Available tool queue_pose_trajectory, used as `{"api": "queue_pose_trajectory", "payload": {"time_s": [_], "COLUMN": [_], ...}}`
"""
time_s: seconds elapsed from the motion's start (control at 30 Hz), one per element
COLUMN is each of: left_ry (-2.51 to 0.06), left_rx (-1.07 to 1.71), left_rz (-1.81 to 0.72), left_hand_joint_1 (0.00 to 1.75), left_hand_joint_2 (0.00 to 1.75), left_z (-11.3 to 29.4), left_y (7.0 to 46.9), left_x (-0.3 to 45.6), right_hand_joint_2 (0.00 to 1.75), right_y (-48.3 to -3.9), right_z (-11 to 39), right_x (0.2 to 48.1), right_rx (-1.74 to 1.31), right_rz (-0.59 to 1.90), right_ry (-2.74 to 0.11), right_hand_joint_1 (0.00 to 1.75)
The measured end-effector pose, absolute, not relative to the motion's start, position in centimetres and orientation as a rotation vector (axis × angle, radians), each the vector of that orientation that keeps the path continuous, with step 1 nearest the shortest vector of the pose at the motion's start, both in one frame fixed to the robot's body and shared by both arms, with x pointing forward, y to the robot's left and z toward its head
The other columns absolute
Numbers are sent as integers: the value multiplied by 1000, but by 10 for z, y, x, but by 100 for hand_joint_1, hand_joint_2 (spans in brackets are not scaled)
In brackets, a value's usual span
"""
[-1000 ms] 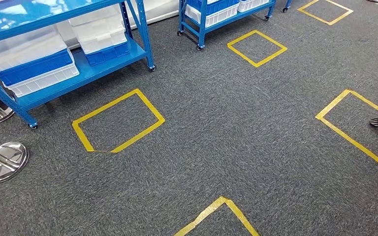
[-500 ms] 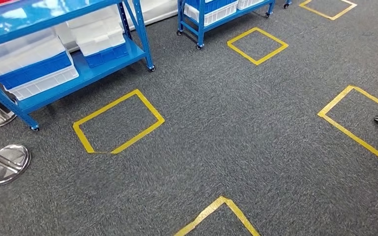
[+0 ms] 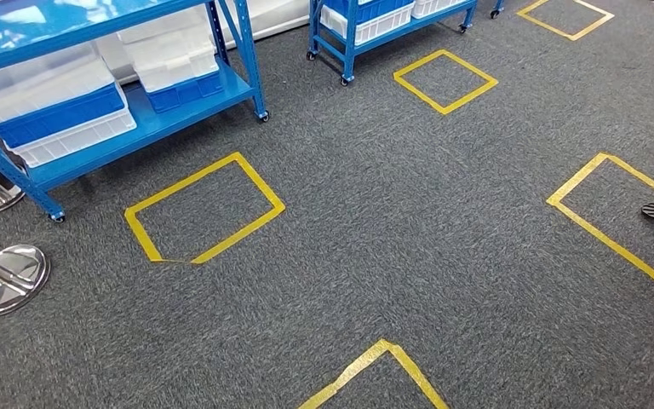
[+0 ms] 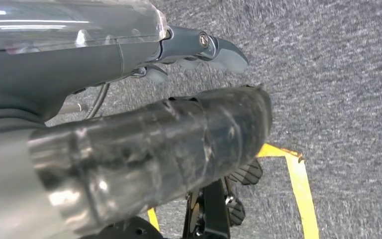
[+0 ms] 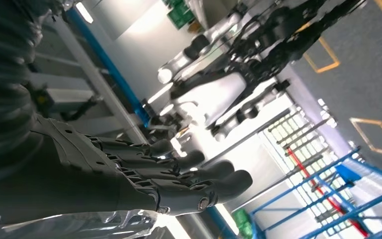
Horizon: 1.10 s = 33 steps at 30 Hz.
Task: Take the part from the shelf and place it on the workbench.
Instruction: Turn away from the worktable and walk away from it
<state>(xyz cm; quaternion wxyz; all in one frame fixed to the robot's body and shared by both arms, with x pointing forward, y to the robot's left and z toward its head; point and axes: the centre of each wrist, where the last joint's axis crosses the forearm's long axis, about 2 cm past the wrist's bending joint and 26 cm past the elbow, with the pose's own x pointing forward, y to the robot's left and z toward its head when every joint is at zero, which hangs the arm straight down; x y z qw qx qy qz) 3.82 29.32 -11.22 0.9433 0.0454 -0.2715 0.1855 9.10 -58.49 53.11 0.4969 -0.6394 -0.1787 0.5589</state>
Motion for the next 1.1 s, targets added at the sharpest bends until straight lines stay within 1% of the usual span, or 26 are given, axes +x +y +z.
{"api": "queue_pose_trajectory", "payload": {"time_s": [1.1], "left_ry": [-553], "left_rx": [92], "left_rz": [378], "left_hand_joint_1": [0], "left_hand_joint_2": [0], "left_z": [-112], "left_y": [293], "left_x": [38], "right_hand_joint_2": [175], "right_y": [-585], "right_z": [531], "right_x": [91], "right_rx": [-1547], "right_rz": [1353], "right_ry": [-432], "right_hand_joint_1": [0]}}
